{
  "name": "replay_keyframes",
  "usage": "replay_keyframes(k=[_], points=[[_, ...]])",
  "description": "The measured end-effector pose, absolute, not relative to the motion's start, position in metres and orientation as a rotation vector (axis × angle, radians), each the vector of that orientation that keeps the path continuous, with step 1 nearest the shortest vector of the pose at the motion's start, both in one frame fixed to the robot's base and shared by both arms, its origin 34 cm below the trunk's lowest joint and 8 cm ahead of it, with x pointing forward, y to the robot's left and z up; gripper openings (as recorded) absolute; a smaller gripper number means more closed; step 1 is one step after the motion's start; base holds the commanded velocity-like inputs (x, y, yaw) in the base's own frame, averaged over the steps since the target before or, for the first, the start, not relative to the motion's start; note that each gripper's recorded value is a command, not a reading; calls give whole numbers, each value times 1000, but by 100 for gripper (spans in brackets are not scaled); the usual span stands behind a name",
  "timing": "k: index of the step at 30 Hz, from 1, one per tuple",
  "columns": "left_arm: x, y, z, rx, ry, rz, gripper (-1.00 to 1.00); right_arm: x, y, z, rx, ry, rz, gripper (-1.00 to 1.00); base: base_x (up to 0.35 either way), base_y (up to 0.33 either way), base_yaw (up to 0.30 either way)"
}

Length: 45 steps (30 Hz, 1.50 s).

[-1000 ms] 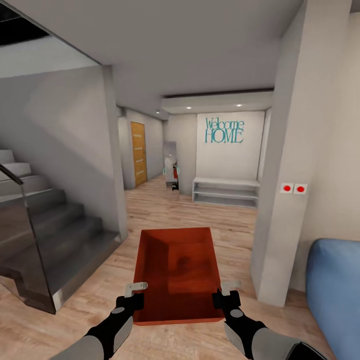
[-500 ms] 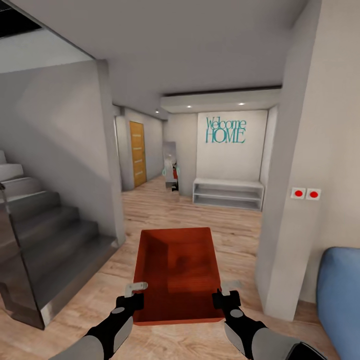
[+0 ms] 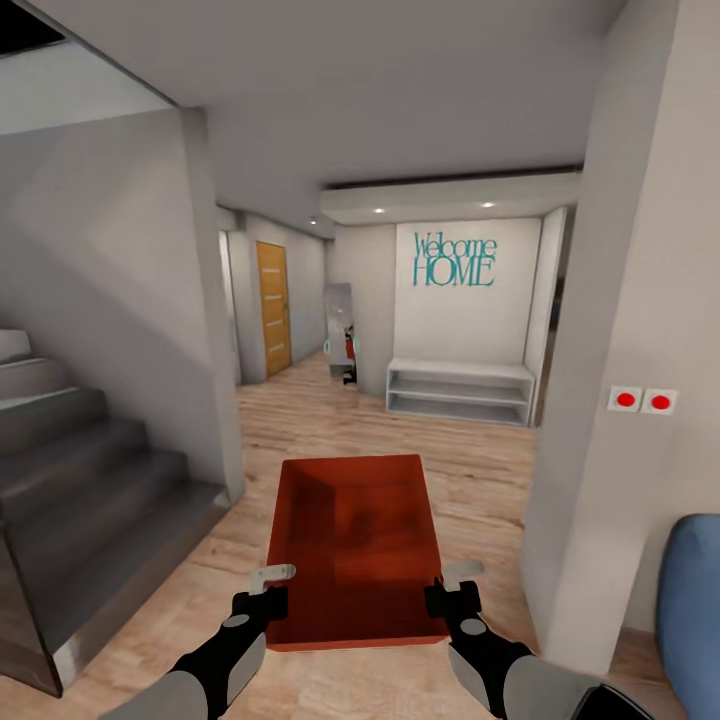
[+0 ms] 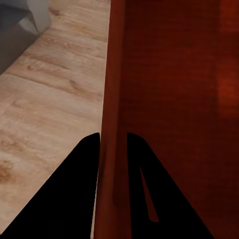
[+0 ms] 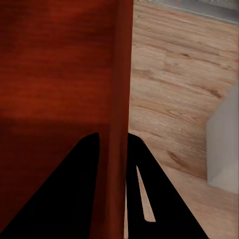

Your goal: Move the two storage containers from the living room to the garage. In the garage, place one container on the floor and stack the other container on top of it (either order is fine).

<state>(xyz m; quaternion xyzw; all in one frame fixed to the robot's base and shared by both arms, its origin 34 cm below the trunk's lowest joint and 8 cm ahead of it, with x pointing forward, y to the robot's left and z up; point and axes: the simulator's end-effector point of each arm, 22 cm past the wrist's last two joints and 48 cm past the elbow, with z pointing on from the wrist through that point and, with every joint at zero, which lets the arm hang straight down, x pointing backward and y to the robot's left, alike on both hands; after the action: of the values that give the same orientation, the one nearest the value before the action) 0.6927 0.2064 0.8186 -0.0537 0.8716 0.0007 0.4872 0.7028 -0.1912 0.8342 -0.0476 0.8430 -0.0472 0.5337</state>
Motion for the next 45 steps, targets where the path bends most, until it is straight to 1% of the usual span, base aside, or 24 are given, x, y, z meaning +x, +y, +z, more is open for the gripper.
replay_keyframes(k=[45], points=[[693, 206, 819, -131, 2119, 2, -100, 703, -191, 834, -113, 2009, -112, -100, 321, 0, 0]])
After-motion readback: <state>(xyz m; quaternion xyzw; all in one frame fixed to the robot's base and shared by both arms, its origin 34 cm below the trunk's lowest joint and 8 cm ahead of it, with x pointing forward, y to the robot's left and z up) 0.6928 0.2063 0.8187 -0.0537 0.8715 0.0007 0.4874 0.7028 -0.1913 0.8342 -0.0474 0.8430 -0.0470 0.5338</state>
